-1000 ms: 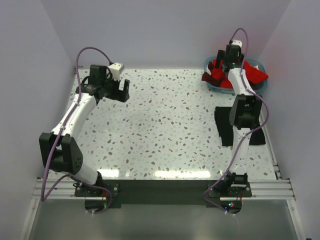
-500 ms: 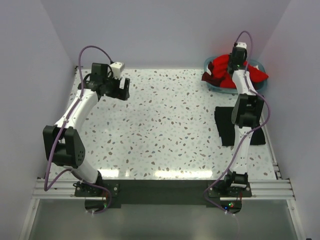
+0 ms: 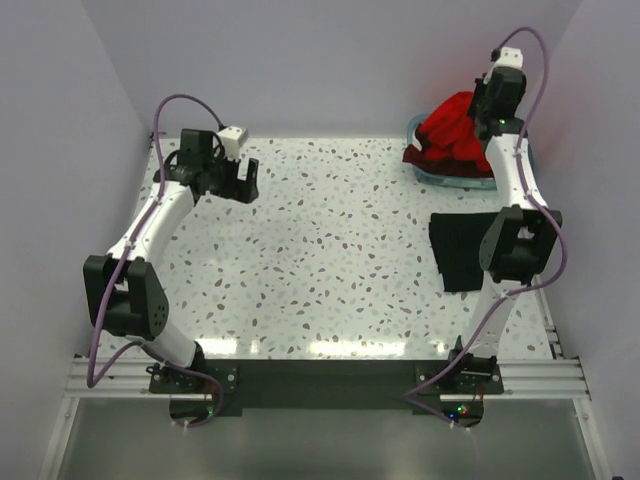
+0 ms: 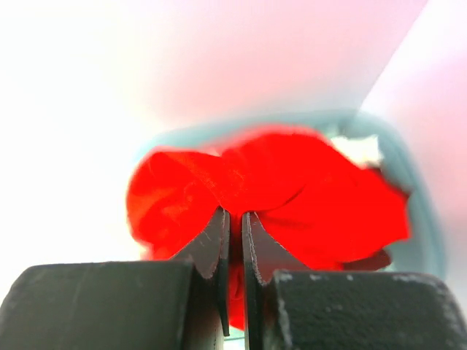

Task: Fold and stack the t-shirts
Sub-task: Grab the tshirt from the pile, then move the tshirt to the center of the board

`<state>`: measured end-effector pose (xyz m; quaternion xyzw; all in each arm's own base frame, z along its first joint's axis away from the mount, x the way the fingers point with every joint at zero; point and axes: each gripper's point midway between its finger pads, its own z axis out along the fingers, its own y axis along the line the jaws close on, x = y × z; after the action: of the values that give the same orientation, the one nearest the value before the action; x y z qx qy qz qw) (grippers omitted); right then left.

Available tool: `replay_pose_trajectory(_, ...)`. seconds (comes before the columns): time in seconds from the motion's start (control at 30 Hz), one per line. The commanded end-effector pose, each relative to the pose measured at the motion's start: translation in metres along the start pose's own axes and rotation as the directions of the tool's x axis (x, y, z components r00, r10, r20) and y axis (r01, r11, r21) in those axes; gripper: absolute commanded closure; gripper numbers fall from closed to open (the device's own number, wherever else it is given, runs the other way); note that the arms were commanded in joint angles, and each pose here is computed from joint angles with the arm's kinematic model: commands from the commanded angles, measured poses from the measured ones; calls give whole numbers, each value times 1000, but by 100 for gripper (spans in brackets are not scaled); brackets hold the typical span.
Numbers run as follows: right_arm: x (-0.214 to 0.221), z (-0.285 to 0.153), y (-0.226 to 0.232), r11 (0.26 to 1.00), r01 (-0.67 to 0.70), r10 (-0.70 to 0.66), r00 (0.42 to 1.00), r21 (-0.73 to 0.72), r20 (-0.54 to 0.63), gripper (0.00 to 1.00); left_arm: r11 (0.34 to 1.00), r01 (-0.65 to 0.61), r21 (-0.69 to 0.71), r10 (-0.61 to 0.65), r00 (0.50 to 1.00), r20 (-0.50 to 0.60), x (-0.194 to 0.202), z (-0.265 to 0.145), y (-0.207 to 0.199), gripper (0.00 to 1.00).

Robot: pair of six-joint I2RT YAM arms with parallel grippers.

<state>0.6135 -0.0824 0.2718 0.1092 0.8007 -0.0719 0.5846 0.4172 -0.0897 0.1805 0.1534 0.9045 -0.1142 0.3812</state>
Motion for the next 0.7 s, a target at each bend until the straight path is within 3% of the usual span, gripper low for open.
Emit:
replay_pose_trajectory(0.0, -96, -49, 5, 998, -36, 48, 968, -53, 246, 100, 1000, -4, 12, 3, 996, 89, -18, -20, -2, 0)
replay_pose_trajectory(0.33, -179, -154, 75, 942, 58, 92, 902, -330, 421, 100, 994, 72, 84, -86, 982, 167, -32, -47, 10, 0)
replay_pose_trajectory(0.53, -232, -260, 146, 862, 180, 152, 800, -474, 580, 100, 984, 129, 126, -154, 963, 220, -40, -70, 40, 0)
replay_pose_trajectory(0.67, -258, -335, 194, 765, 244, 243, 748, -596, 618, 100, 982, 151, 116, -177, 949, 260, -47, -90, 63, 2)
